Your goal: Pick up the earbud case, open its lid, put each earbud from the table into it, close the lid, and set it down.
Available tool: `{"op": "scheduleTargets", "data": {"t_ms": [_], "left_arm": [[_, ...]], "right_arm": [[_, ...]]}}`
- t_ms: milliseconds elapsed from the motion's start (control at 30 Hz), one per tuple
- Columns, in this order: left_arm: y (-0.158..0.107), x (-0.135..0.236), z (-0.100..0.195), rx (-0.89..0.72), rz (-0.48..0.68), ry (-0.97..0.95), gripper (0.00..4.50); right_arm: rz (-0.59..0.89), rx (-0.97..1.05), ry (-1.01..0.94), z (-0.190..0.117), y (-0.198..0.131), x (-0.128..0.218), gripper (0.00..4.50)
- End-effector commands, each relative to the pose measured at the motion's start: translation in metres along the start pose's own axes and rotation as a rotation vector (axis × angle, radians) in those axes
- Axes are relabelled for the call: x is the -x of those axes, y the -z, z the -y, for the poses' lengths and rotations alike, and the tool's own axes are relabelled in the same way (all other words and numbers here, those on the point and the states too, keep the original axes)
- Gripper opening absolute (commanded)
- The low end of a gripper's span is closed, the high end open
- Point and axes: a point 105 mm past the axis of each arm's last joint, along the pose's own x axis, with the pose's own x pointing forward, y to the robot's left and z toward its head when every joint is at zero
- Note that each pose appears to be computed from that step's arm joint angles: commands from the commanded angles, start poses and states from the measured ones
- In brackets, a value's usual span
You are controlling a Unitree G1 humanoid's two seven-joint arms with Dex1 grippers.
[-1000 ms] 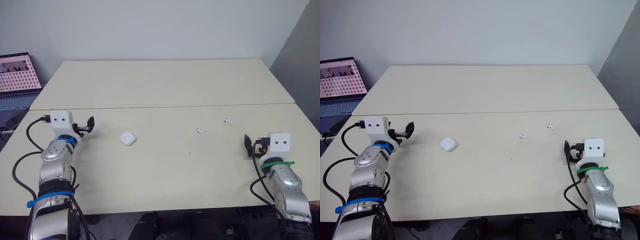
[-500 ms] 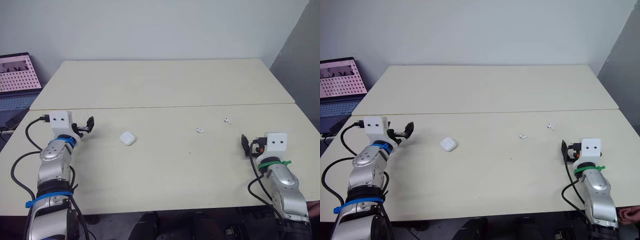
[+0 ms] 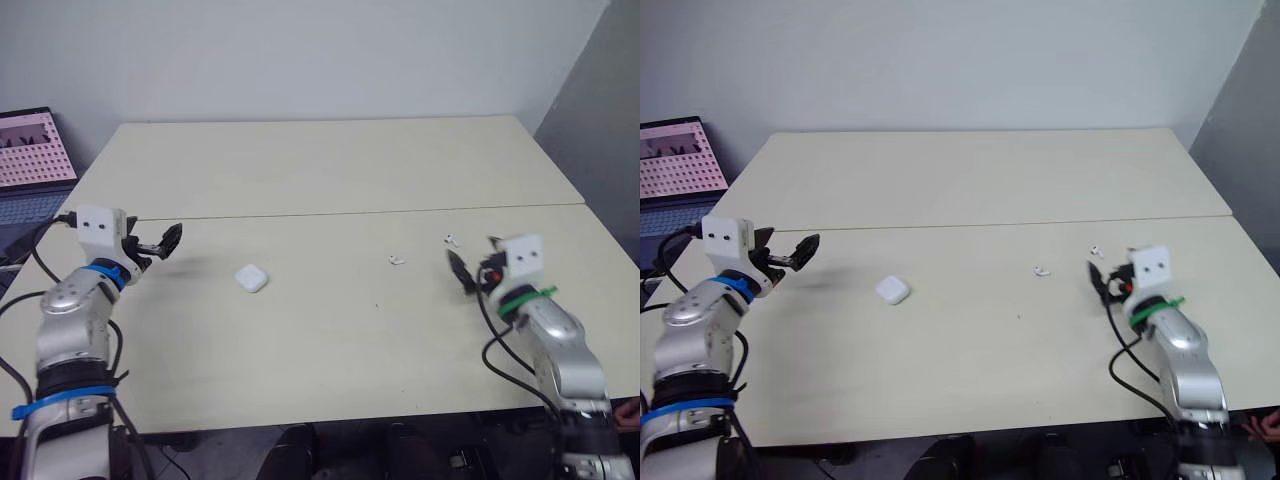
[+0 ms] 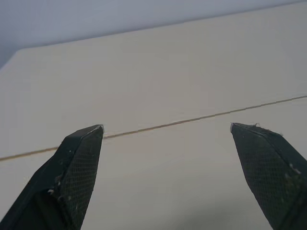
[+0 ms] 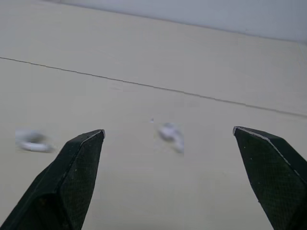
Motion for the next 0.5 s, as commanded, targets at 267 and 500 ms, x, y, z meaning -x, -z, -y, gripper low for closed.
{"op": "scheduleTargets", "data": {"t_ms": [267,500], "left_arm": [[0.005,-0.004,0.076,-0.102,-0.207,0.437,4.45],[0.03,0.002,0.096,-0.079,-0.277,0.495,4.45]], "right_arm": [[0.022,-0.024,-0.75,-0.125,-0.039,-0.033,4.5],[0.032,-0.009,-0.828,-0.148,-0.048,-0.037,4.5]]}}
